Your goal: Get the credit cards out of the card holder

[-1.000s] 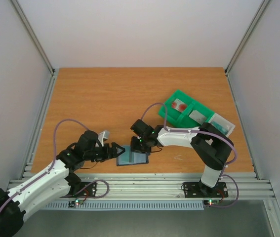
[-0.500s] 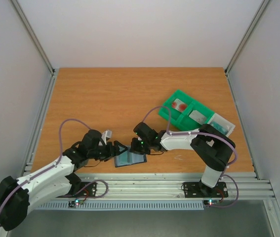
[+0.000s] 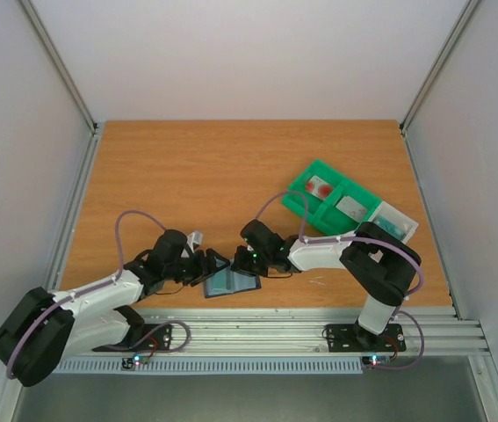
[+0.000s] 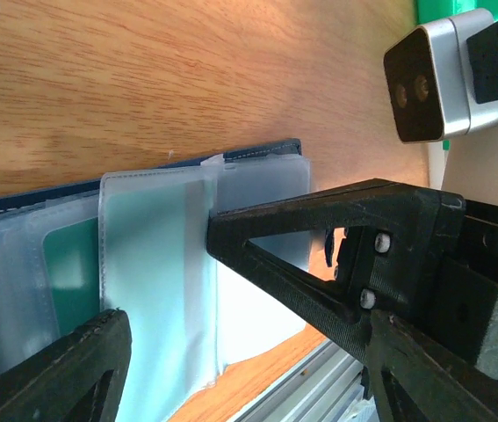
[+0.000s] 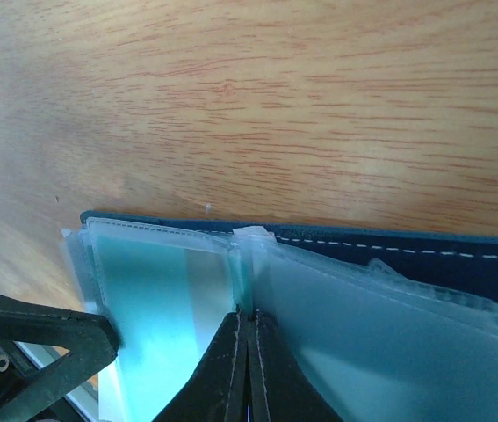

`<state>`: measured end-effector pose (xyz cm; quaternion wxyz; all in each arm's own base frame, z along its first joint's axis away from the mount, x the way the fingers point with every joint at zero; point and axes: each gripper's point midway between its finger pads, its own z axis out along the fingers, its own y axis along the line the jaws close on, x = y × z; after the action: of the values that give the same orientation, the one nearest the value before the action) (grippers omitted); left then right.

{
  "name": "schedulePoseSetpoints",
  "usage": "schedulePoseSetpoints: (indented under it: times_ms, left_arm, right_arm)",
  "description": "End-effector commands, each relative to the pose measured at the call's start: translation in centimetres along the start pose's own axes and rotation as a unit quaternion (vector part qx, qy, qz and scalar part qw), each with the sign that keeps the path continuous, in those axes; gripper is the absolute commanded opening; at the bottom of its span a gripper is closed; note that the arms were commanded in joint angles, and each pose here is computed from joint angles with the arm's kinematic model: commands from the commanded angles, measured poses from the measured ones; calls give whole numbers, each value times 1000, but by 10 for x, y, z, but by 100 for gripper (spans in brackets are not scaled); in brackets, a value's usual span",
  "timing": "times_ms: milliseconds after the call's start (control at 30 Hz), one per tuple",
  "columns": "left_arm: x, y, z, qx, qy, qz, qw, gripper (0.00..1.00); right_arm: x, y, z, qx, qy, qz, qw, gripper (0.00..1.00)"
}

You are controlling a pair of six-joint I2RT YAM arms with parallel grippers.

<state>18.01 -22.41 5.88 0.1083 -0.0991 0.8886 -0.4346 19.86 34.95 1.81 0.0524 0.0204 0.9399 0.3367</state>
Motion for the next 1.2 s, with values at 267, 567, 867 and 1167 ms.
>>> schedulePoseSetpoints:
  times_ms: [267, 567, 867, 1167]
  left_arm:
    - [-6, -4, -15, -19, -24, 36, 999, 77]
    - [-7, -4, -12, -21, -18, 41, 999, 78]
    - [-9, -12, -5, 5, -15, 36, 999, 75]
    - [-5, -19, 3, 34, 6, 21, 999, 65]
  right_arm:
    - [21, -43, 8, 56, 24, 26, 998, 1]
    - [23, -47, 10, 58, 27, 31, 997, 1]
    - [22, -41, 12, 45, 27, 31, 998, 1]
    - [22, -36, 10, 36, 26, 33, 998, 1]
